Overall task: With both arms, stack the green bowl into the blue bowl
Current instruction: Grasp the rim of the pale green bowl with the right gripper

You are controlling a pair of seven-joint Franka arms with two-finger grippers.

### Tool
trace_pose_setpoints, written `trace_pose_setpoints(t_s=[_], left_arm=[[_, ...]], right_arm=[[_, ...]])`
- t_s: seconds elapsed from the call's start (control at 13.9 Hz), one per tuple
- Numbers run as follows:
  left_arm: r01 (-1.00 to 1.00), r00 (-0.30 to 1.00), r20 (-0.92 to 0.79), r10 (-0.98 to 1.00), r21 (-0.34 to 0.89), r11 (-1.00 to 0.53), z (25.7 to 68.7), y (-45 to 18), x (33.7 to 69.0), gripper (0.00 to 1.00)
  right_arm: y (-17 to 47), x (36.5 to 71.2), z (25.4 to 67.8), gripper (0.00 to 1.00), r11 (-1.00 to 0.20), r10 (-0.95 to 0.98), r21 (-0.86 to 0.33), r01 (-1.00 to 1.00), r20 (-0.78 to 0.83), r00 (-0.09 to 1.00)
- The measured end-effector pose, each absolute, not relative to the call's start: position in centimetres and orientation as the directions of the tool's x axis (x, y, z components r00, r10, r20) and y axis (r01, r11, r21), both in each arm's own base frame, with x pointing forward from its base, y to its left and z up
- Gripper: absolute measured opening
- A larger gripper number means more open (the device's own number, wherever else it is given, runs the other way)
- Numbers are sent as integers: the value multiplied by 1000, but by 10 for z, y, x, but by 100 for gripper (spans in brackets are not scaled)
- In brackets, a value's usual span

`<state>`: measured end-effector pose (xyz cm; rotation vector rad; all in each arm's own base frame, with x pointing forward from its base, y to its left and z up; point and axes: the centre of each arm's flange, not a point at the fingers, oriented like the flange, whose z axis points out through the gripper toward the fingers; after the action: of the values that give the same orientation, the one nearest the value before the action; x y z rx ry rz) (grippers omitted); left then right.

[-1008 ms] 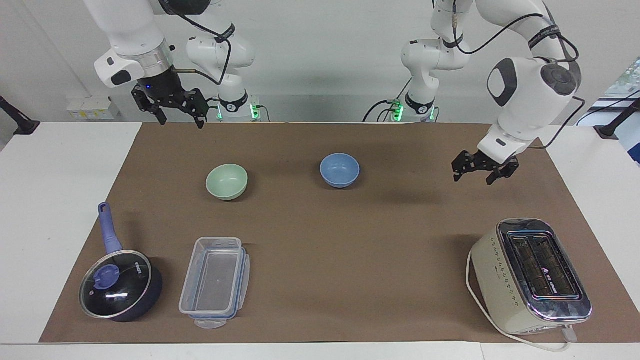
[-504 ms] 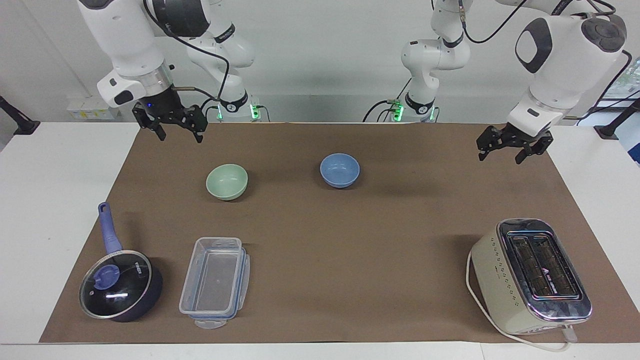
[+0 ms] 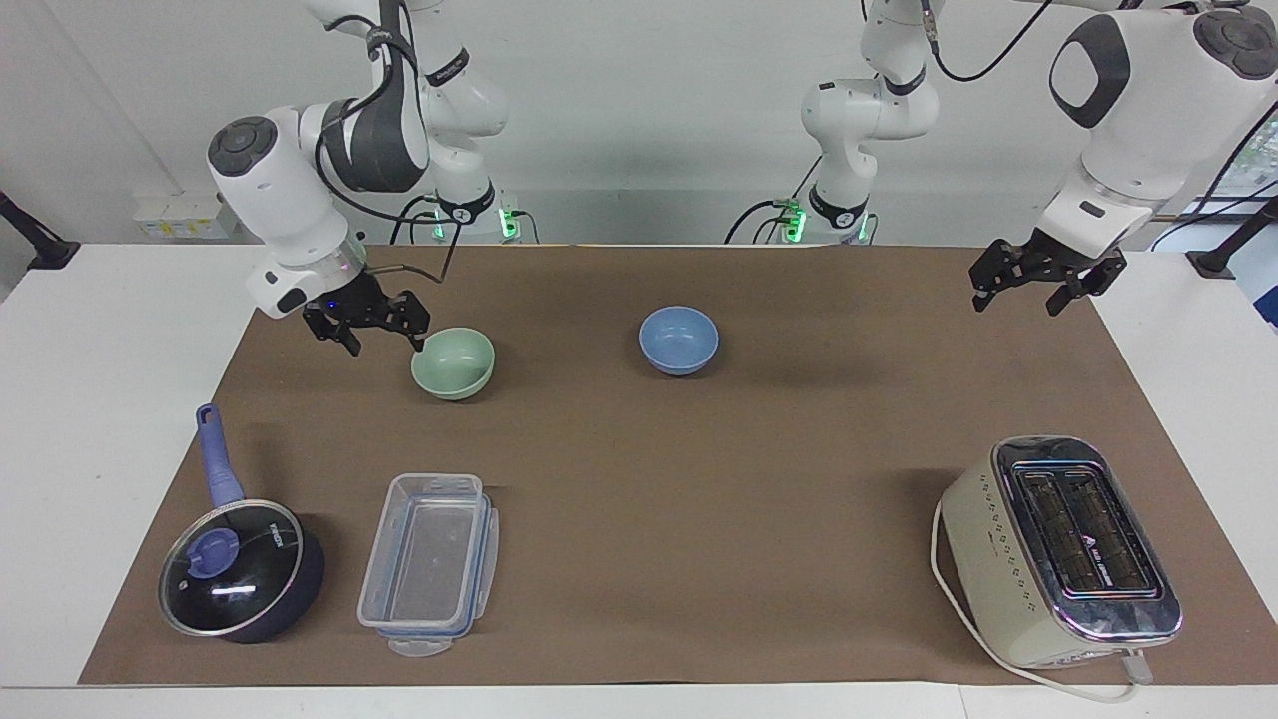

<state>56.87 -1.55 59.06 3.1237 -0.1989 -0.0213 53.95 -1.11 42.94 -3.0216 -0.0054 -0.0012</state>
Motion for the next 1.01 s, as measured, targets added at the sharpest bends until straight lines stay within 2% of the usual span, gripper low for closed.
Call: trace_pose_setpoints(t_s=[0.22, 0.79, 1.01], left_arm=[[-102, 995, -10, -102, 12, -995, 592, -15, 569, 100], [-88, 996, 2, -88, 11, -996, 599, -16, 568, 100], [-87, 996, 2, -87, 11, -996, 599, -16, 568, 100]], right_arm=[[-10, 526, 394, 100, -989, 37, -144, 36, -6, 999], [-24, 517, 338, 100, -974, 123, -190, 122, 6, 992], [-29, 515, 324, 96, -968, 140, -211, 137, 0, 990]])
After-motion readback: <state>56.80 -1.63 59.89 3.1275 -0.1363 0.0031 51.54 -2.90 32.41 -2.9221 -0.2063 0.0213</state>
